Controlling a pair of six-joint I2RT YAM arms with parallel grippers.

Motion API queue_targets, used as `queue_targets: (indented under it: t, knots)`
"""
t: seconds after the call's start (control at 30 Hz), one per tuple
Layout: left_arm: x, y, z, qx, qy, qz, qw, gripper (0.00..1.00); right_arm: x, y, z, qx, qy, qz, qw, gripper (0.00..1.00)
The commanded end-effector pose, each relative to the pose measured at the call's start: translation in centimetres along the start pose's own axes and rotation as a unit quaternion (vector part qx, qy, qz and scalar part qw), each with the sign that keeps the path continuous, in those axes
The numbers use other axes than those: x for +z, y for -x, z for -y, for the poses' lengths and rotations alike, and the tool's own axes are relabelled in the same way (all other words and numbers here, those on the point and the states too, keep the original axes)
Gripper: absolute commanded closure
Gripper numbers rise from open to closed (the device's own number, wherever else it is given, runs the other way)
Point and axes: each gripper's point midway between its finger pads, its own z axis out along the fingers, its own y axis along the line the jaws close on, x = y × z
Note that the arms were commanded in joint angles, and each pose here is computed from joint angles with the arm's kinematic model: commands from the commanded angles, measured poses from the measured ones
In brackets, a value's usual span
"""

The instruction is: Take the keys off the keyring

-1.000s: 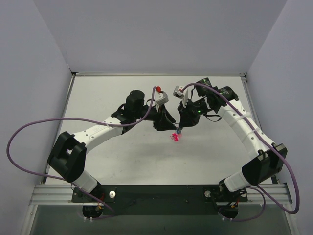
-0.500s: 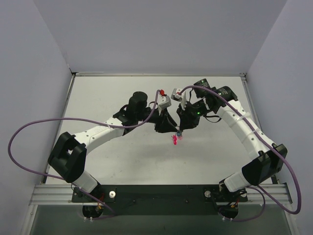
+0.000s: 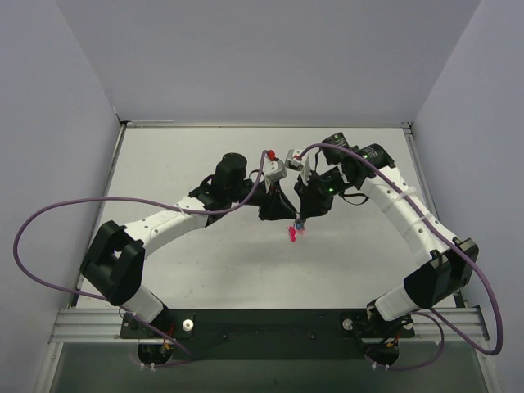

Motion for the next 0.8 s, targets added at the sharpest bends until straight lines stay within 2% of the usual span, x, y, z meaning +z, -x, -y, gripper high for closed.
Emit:
queue_targets:
  t: [0.0,0.03,0.07,0.13,0.57,0.77]
  knots:
    - [0.0,2.5,1.2,0.037,-0.02,0.019,0.999,0.76,-0.4,0.2,-0.6,-0.006,0.008,-0.005,1.0,1.0]
    - [0.0,2.5,1.2,0.037,-0.02,0.019,0.999,0.8,-0.4,0.2,-0.6,-0.006,0.009,-0.005,1.0,1.0]
    - [0.1,2.3,1.3,0.037,-0.021,0.017,0.999,0.89,-0.4,0.2,-0.6,-0.006,0.007,-0.005,1.0,1.0]
    - [0.2,2.3,1.4,0.037,-0.022,0.016,0.999,1.0,-0.4,0.2,-0.6,-0.007,0.007,-0.005,1.0,1.0]
    - [-0.5,2.8,1.4,0.044,-0.013,0.025,0.999,1.0,-1.1,-0.5,0.4,0.012,-0.002,0.002,1.0,1.0]
    - [-1.2,3.7,1.0,0.041,-0.008,0.049,0.998,1.0,-1.4,-0.6,0.5,0.018,-0.001,0.011,1.0,1.0]
